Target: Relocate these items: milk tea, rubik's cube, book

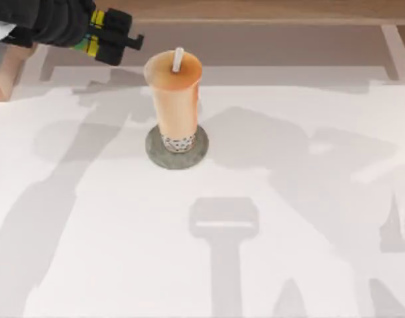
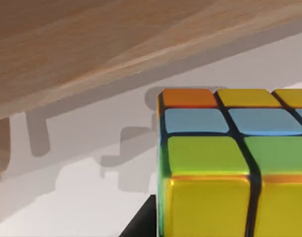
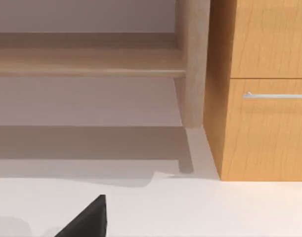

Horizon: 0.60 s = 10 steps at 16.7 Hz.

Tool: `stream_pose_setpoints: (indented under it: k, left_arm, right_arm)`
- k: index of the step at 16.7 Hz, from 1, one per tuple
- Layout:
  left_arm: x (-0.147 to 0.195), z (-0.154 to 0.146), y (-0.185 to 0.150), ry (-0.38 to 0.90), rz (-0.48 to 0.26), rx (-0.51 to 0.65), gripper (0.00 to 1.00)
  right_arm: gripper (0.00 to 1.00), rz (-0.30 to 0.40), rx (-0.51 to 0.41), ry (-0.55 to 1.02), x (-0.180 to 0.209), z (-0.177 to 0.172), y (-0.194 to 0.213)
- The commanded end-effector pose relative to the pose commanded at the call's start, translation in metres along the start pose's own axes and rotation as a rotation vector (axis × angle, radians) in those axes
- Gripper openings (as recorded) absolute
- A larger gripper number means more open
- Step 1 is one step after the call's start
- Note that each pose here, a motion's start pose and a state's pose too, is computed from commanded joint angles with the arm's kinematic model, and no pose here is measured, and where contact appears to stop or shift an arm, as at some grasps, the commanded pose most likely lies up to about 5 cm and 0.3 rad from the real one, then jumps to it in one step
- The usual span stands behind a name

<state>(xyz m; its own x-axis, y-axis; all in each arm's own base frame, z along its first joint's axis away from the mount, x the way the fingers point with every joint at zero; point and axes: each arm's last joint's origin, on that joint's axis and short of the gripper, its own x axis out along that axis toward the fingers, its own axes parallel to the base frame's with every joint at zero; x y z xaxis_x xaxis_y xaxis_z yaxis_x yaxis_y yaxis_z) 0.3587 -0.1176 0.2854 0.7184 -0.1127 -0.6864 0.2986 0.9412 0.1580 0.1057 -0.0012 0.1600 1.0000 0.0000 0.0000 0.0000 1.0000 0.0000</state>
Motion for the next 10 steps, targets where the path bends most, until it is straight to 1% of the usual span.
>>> stream_pose_setpoints:
  k: [1, 3, 5, 7, 10]
  left_arm:
    - [-0.012, 0.022, -0.016, -0.142, 0.009, 0.013, 0.00]
    - [-0.038, 0.058, -0.042, -0.393, 0.039, -0.011, 0.00]
    - [-0.058, 0.080, -0.054, -0.568, 0.086, -0.081, 0.00]
    - [-0.069, 0.092, -0.056, -0.675, 0.141, -0.164, 0.00]
    - [-0.071, 0.098, -0.052, -0.737, 0.207, -0.251, 0.00]
  right_arm:
    - [1.00, 0.000, 0.000, 0.000, 0.000, 0.000, 0.000]
    - [1.00, 0.000, 0.000, 0.000, 0.000, 0.000, 0.000]
    - [1.00, 0.000, 0.000, 0.000, 0.000, 0.000, 0.000]
    - [1.00, 0.000, 0.000, 0.000, 0.000, 0.000, 0.000]
    - [1.00, 0.000, 0.000, 0.000, 0.000, 0.000, 0.000]
